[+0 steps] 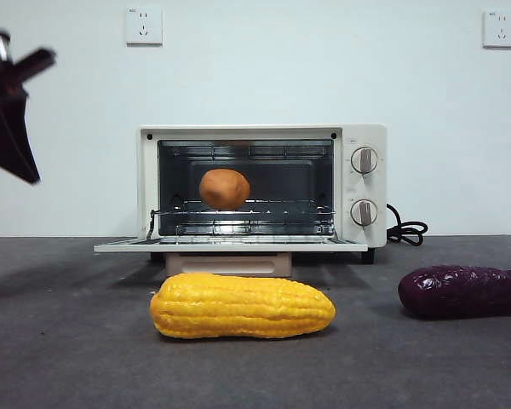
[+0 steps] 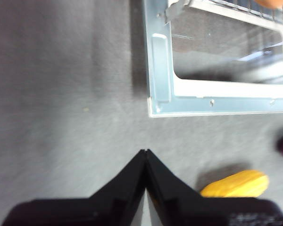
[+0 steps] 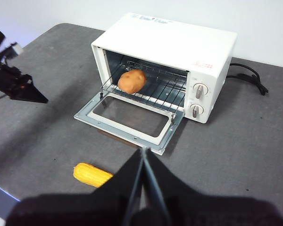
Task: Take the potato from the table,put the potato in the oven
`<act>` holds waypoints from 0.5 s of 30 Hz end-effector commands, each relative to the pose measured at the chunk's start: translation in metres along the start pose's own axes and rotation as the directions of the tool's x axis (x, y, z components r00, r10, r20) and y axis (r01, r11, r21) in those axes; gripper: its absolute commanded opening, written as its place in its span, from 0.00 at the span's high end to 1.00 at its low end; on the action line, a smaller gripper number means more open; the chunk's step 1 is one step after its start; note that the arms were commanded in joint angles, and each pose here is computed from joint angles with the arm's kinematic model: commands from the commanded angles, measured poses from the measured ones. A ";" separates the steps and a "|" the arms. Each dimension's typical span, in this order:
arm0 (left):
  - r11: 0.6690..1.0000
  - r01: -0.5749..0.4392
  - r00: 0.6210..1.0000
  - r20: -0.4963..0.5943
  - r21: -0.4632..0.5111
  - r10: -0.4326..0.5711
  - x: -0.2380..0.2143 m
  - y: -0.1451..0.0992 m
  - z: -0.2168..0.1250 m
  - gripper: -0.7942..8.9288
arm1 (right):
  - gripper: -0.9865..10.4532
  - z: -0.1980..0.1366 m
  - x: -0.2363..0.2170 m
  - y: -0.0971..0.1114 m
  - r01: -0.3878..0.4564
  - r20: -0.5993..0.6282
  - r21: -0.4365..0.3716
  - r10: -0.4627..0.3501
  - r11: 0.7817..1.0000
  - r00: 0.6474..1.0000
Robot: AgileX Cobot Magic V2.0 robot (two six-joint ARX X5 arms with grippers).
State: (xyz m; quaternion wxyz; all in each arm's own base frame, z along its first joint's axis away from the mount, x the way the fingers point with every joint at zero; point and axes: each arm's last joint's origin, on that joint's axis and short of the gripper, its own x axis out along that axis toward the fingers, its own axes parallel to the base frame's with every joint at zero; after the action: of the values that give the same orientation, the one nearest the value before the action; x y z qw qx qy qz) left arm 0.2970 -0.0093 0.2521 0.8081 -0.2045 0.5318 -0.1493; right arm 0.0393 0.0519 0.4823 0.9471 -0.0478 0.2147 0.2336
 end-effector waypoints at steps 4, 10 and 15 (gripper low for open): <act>0.993 0.018 0.998 -0.053 -0.116 -0.025 0.037 0.023 0.008 0.93 | 0.92 -0.002 0.000 0.000 0.003 -0.017 0.004 -0.003 1.000 1.000; 0.985 0.013 0.996 -0.085 -0.172 -0.028 0.064 0.031 0.011 0.93 | 0.92 -0.002 0.000 -0.001 0.003 -0.017 0.007 -0.003 1.000 1.000; 0.978 0.018 0.996 -0.083 -0.206 -0.036 0.077 0.029 0.013 0.93 | 0.92 -0.002 0.000 -0.001 0.003 -0.017 0.017 -0.003 1.000 1.000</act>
State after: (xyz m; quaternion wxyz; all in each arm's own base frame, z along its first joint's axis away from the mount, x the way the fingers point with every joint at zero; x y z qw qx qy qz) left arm 0.3400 -0.0148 0.1877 0.7675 -0.2746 0.5666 -0.1200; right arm 0.0393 0.0519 0.4823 0.9475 -0.0404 0.2164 0.2317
